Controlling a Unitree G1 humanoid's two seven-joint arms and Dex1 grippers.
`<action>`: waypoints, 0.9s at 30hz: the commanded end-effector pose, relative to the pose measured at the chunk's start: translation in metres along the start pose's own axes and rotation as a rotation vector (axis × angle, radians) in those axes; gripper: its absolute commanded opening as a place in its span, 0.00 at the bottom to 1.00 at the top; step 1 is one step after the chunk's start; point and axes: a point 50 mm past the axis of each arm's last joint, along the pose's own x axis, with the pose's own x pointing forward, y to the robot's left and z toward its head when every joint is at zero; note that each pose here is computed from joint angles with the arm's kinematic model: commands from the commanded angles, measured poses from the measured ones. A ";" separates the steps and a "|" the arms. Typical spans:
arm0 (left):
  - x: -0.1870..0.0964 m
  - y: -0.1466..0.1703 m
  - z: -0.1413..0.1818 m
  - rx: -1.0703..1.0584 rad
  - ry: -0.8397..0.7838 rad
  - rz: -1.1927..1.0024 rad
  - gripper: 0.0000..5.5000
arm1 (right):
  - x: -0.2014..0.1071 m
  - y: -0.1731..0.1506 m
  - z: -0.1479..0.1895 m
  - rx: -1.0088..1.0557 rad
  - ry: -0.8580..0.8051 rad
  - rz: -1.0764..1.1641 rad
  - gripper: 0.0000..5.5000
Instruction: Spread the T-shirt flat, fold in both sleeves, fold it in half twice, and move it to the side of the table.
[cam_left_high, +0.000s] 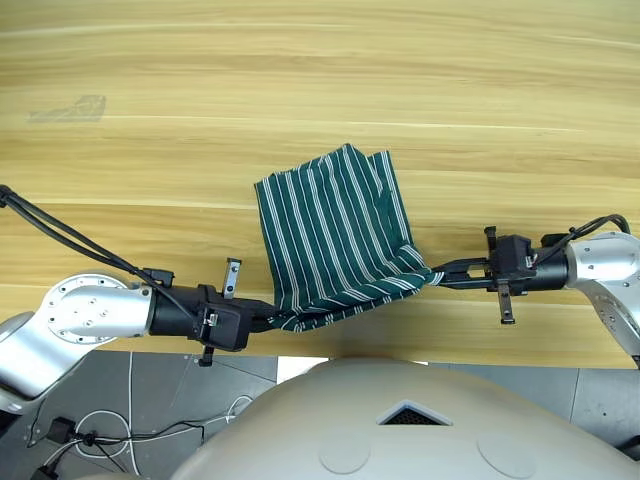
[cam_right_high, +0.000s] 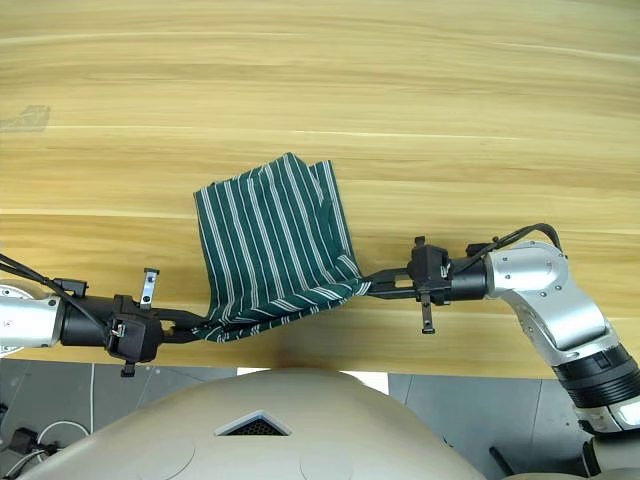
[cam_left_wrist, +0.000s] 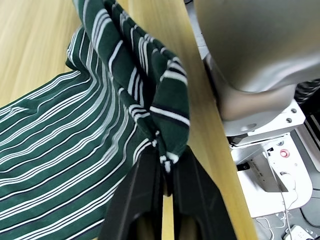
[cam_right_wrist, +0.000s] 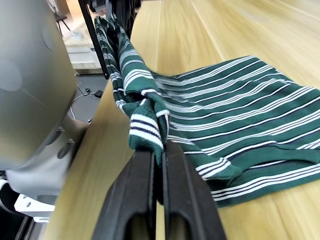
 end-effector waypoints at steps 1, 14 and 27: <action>-0.002 0.006 -0.003 -0.041 -0.015 0.059 0.02 | -0.001 -0.005 0.012 -0.029 -0.041 -0.051 0.00; -0.020 0.061 -0.037 -0.072 -0.014 0.439 0.02 | 0.026 -0.081 0.036 -0.214 -0.093 -0.412 0.00; 0.005 0.100 -0.082 -0.020 0.135 0.716 0.08 | 0.062 -0.123 -0.005 -0.098 -0.047 -0.551 0.13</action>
